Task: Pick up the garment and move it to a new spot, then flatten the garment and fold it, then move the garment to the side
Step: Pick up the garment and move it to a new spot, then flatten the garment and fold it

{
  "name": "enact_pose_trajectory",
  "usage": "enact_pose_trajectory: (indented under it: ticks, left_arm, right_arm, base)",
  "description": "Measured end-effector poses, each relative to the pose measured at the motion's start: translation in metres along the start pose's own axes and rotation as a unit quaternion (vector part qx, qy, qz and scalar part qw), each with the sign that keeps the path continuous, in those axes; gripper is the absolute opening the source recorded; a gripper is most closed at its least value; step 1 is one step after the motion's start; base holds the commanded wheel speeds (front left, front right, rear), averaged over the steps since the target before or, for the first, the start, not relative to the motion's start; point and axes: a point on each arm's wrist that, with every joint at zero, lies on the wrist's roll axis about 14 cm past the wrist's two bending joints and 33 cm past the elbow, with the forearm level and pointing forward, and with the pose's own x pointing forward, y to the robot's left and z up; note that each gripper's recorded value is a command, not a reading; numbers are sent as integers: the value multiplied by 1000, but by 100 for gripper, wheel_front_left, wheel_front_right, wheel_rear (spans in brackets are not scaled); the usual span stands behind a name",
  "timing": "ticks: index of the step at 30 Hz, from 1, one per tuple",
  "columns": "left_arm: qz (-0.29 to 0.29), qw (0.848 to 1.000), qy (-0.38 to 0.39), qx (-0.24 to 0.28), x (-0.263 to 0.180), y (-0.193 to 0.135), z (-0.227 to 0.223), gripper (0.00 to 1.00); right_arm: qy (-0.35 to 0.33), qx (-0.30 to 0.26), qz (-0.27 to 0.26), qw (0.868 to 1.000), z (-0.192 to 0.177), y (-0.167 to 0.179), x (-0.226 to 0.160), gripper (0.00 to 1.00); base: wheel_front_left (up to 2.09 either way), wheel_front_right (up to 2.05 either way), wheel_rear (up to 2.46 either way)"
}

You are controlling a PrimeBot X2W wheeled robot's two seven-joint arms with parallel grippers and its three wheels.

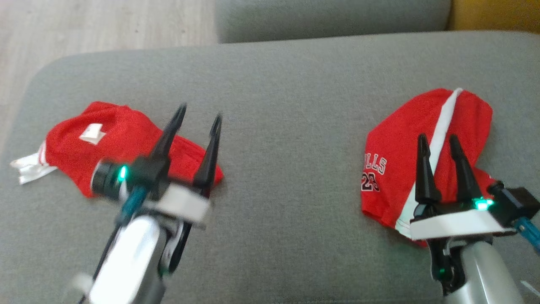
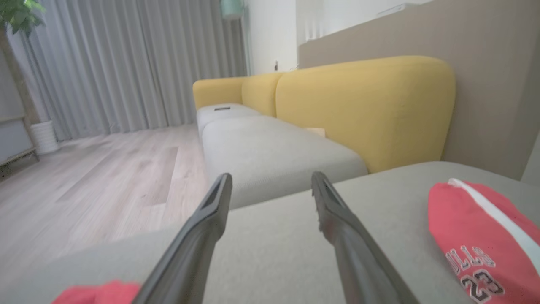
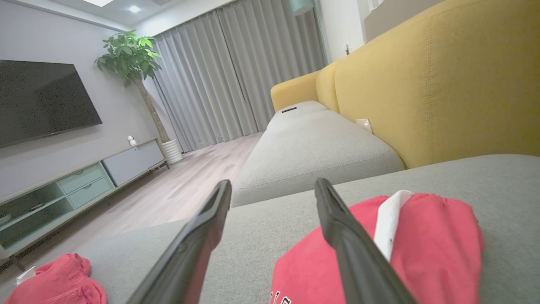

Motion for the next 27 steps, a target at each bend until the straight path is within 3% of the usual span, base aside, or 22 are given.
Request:
enact_pose_trajectory:
  ticks: [9, 17, 19, 27]
  left_arm:
    - [64, 996, 61, -20, -77, 11, -31, 100]
    - [82, 994, 50, -46, -77, 7, -27, 100]
    - [70, 995, 54, -47, -75, 3, -31, 100]
    - [53, 995, 55, -56, -56, 4, -37, 100]
  right_arm:
    - [1, 1, 9, 1000, 2, 9, -18, 100]
    - [11, -3, -3, 1000, -5, 1, -26, 100]
    - [12, -16, -27, 999, -5, -16, -22, 100]
    - [53, -39, -98, 993, -8, -69, 36, 100]
  base:
    - [0, 0, 0]
    - [0, 0, 0]
    - [0, 0, 0]
    - [0, 0, 0]
